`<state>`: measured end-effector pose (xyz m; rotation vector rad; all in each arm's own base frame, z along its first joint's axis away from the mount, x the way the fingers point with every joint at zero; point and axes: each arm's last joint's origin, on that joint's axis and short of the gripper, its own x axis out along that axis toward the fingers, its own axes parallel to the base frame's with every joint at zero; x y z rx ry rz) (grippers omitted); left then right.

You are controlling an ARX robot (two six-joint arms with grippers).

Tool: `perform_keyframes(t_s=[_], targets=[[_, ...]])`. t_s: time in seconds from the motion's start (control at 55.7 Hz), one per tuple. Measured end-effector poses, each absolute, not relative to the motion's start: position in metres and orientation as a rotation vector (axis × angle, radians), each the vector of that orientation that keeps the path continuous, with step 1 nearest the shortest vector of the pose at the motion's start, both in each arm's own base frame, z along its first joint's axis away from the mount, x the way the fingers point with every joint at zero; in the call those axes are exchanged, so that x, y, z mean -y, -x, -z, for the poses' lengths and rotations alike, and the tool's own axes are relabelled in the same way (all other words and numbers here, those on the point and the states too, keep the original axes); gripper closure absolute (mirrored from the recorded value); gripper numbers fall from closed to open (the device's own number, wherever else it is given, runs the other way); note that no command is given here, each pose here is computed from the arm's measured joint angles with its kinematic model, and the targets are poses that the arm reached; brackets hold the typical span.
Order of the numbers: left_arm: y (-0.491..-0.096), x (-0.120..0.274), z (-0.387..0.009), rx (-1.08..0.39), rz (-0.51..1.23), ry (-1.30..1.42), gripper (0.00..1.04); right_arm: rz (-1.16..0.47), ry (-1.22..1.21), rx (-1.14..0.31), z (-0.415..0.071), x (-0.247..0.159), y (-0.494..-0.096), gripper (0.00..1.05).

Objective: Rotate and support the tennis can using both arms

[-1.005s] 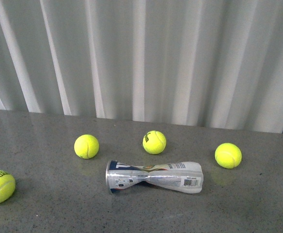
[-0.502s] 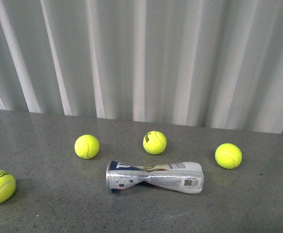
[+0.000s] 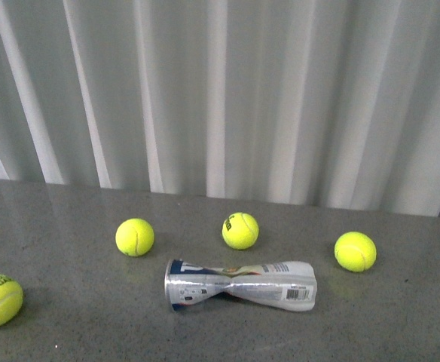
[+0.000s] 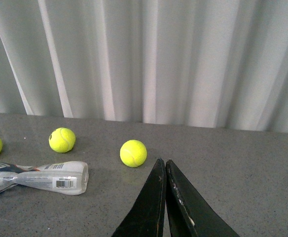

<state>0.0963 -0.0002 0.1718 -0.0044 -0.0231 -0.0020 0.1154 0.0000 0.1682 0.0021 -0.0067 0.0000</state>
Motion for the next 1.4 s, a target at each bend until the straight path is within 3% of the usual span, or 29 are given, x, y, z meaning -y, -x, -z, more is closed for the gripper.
perform_keyframes(t_s=[0.843, 1.364, 1.399], targets=[[-0.096, 0.0, -0.172, 0.024, 0.002, 0.004, 0.07, -0.002, 0.0, 0.002, -0.165, 0.0, -0.098, 1.01], [-0.096, 0.0, -0.172, 0.024, 0.002, 0.004, 0.07, -0.002, -0.001, 0.002, -0.165, 0.0, -0.098, 0.07], [-0.096, 0.0, -0.172, 0.024, 0.002, 0.004, 0.07, -0.002, -0.001, 0.002, -0.165, 0.0, -0.098, 0.06]])
